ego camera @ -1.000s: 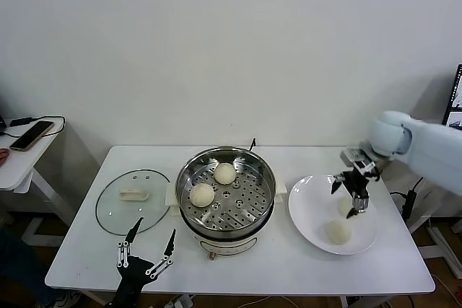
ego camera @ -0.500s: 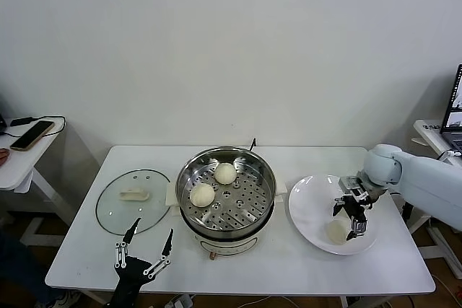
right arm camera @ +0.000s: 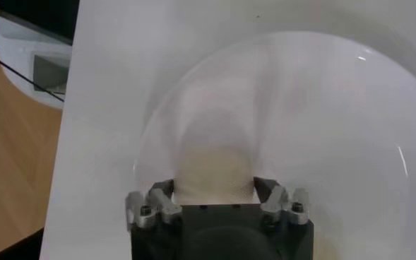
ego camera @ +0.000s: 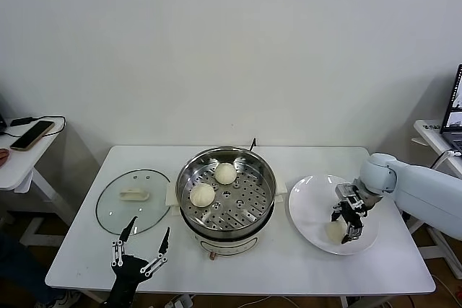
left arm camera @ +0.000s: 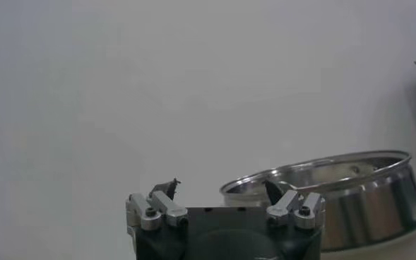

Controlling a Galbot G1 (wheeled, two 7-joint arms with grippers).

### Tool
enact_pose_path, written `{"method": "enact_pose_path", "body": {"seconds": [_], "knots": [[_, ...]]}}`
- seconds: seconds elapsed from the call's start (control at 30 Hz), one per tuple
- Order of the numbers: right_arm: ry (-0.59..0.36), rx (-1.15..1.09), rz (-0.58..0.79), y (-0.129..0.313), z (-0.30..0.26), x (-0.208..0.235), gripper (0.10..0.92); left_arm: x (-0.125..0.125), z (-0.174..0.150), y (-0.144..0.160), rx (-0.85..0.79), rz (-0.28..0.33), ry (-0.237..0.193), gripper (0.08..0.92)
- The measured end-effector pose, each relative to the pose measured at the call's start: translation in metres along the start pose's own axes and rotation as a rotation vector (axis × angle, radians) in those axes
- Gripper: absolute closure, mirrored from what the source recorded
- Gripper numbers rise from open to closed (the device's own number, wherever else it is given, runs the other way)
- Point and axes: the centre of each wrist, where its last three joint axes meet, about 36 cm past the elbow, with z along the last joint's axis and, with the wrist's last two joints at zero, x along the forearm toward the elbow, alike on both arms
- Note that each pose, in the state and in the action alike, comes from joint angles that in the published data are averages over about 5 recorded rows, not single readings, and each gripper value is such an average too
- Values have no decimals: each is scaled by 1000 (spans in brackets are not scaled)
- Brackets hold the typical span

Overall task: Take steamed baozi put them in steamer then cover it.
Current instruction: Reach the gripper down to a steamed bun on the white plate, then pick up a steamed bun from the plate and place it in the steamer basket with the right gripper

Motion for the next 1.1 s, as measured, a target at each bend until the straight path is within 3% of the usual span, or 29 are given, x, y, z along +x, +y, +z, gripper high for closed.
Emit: {"method": "enact_pose_path", "body": {"seconds": [0.37,0.7,0.87,1.1], "knots": [[-17,194,84,-30,-42,90,370,-1,-2,-1,3,8,-4,177],[-31,640,202,-52,-156,199,370,-1,-4,-4,10,15,-8,177],[-22,887,204,-49,-225,218,376,-1,-4,-4,10,17,-10,177],[7,1179,151,-37,-299,207,378,0,-3,-4,8,17,-10,177]]}}
